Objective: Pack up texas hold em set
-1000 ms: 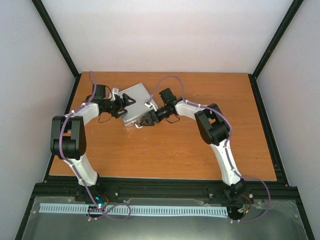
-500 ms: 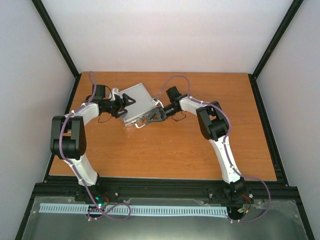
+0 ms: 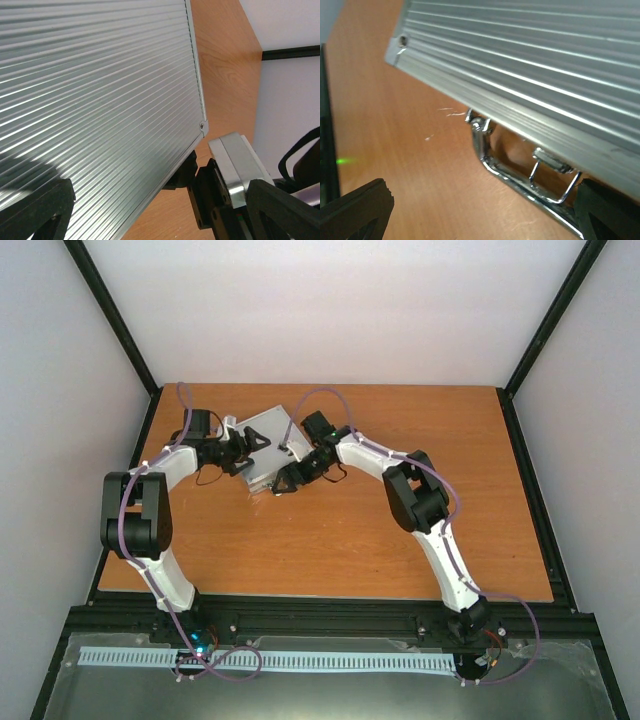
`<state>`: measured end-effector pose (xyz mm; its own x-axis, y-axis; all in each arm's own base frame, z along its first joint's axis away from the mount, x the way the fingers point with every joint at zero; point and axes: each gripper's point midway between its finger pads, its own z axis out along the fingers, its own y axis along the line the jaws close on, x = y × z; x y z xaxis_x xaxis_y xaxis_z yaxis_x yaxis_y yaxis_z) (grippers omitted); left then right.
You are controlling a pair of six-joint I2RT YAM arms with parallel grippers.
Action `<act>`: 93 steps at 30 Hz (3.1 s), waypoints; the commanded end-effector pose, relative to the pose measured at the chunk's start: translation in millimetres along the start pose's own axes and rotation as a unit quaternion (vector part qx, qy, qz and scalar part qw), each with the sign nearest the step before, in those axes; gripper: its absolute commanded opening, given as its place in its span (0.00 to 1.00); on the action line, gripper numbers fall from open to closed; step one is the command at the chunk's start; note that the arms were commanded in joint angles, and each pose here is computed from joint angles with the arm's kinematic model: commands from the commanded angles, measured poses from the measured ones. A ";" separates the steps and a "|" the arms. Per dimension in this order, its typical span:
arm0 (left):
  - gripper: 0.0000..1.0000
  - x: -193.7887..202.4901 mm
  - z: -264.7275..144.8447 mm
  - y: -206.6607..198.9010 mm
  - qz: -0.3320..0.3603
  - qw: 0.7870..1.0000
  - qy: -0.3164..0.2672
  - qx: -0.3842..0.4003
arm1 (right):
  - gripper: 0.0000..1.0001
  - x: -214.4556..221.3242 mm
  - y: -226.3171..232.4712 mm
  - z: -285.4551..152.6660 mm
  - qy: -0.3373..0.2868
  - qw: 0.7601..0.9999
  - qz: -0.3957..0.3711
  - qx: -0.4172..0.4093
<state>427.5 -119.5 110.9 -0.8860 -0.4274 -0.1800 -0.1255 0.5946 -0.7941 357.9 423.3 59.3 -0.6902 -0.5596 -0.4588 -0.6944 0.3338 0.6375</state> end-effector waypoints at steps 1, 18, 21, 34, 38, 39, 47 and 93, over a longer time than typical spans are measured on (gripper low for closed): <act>0.97 30.4 6.0 52.1 -0.062 0.994 0.039 -0.086 | 1.00 -11.9 -20.3 18.0 -0.005 0.992 -0.038 0.122; 0.97 35.0 13.3 62.5 -0.072 0.993 0.046 -0.087 | 1.00 31.3 -5.7 50.6 0.003 0.997 -0.059 -0.043; 0.97 36.2 15.6 65.1 -0.076 0.992 0.048 -0.087 | 0.99 37.6 16.5 39.1 -0.004 0.984 -0.032 -0.176; 0.97 32.7 16.4 63.6 -0.075 0.992 0.048 -0.086 | 0.98 13.4 58.9 -29.3 -0.077 0.921 -0.029 -0.381; 0.97 29.6 15.2 59.0 -0.072 0.993 0.047 -0.084 | 0.98 5.5 68.4 -46.3 -0.099 0.913 -0.036 -0.395; 0.97 28.1 14.2 57.6 -0.070 0.993 0.046 -0.084 | 0.98 4.0 69.8 -49.0 -0.102 0.914 -0.038 -0.392; 0.97 10.1 -4.8 23.7 -0.044 0.996 0.024 -0.070 | 0.95 4.5 80.1 -83.9 -0.132 0.919 -0.027 -0.370; 0.40 -187.1 -50.2 -67.2 0.040 0.987 -0.140 -0.069 | 0.03 -4.0 38.2 -66.0 -0.123 0.984 0.054 0.118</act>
<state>565.3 -52.7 222.5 -0.7616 -0.5233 -0.3821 -0.1398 0.7085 -0.6917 320.7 348.0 90.3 -0.8358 -0.4180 -0.3560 -0.5474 0.6849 0.4809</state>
